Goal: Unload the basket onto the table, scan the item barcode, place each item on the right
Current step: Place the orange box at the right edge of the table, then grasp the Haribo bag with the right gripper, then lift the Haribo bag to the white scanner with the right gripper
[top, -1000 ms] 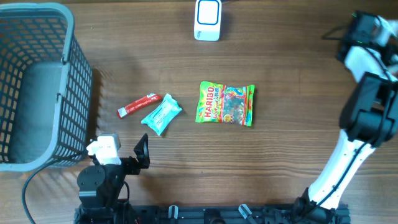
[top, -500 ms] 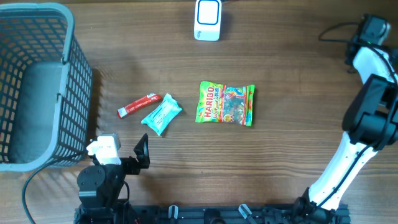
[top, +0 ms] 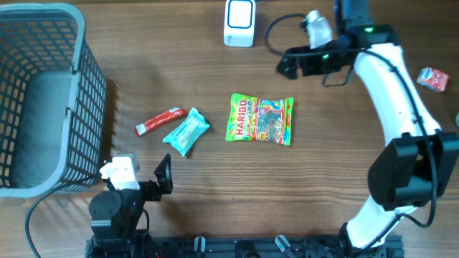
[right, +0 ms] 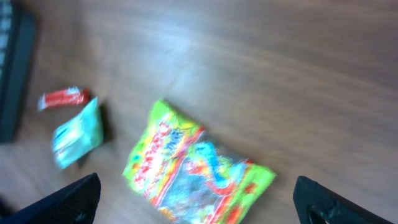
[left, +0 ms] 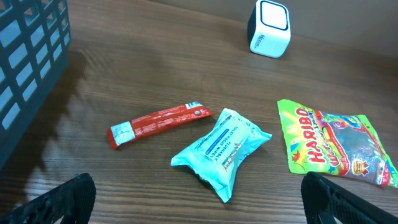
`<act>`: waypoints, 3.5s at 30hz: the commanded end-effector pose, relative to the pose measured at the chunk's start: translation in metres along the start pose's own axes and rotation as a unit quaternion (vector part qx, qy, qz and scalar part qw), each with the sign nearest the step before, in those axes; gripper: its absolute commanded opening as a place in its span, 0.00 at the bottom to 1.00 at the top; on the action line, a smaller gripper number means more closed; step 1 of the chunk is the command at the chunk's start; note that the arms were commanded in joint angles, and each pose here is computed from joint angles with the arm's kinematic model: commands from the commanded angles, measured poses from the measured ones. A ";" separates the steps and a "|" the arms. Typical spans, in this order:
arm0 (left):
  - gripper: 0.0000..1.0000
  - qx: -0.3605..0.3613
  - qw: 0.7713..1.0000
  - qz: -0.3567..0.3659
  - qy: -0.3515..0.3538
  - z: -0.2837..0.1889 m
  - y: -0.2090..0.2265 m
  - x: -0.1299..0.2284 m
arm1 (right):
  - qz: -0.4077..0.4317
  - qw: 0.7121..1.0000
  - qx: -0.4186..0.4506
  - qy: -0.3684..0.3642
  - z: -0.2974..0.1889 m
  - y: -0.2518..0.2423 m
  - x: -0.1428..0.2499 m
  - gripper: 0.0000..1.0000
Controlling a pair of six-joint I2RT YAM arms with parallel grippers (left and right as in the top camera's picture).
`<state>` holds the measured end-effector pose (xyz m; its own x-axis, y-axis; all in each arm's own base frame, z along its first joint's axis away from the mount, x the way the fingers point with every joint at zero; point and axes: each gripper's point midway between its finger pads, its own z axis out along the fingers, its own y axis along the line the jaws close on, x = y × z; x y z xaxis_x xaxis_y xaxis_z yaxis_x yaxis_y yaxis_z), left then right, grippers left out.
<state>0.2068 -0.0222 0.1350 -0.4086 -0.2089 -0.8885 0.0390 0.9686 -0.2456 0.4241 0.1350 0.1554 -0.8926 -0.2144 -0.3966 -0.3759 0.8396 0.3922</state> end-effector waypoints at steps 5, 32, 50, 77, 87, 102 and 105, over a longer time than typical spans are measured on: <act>1.00 -0.001 1.000 0.001 -0.006 -0.001 0.000 -0.002 | -0.140 0.980 0.048 0.131 0.056 0.029 0.069 1.00; 1.00 -0.001 1.000 0.001 -0.006 -0.001 0.000 -0.002 | -0.031 0.973 0.015 0.227 0.142 0.062 0.133 0.04; 1.00 -0.001 1.000 0.001 -0.006 -0.001 0.000 -0.002 | 0.201 0.932 -0.208 0.217 0.045 0.124 0.068 0.21; 1.00 -0.001 1.000 0.001 -0.006 -0.001 0.000 -0.002 | -0.217 0.938 0.047 0.264 0.167 0.120 0.134 1.00; 1.00 -0.001 1.000 0.001 -0.006 -0.001 0.000 -0.002 | -0.147 0.902 0.074 0.399 0.197 0.082 0.205 0.76; 1.00 -0.001 1.000 0.001 -0.006 -0.001 0.000 -0.002 | 0.020 0.879 -0.332 0.343 0.130 0.198 0.156 0.04; 1.00 -0.001 1.000 0.001 -0.006 -0.001 0.000 -0.002 | 0.066 0.865 -0.416 0.272 0.108 0.191 0.115 0.04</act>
<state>0.2068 -0.0222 0.1350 -0.4086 -0.2089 -0.8885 0.0390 0.9686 -0.2456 0.2464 0.3175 0.0433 -0.7629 -0.6174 0.1917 -0.2170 0.5239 0.8237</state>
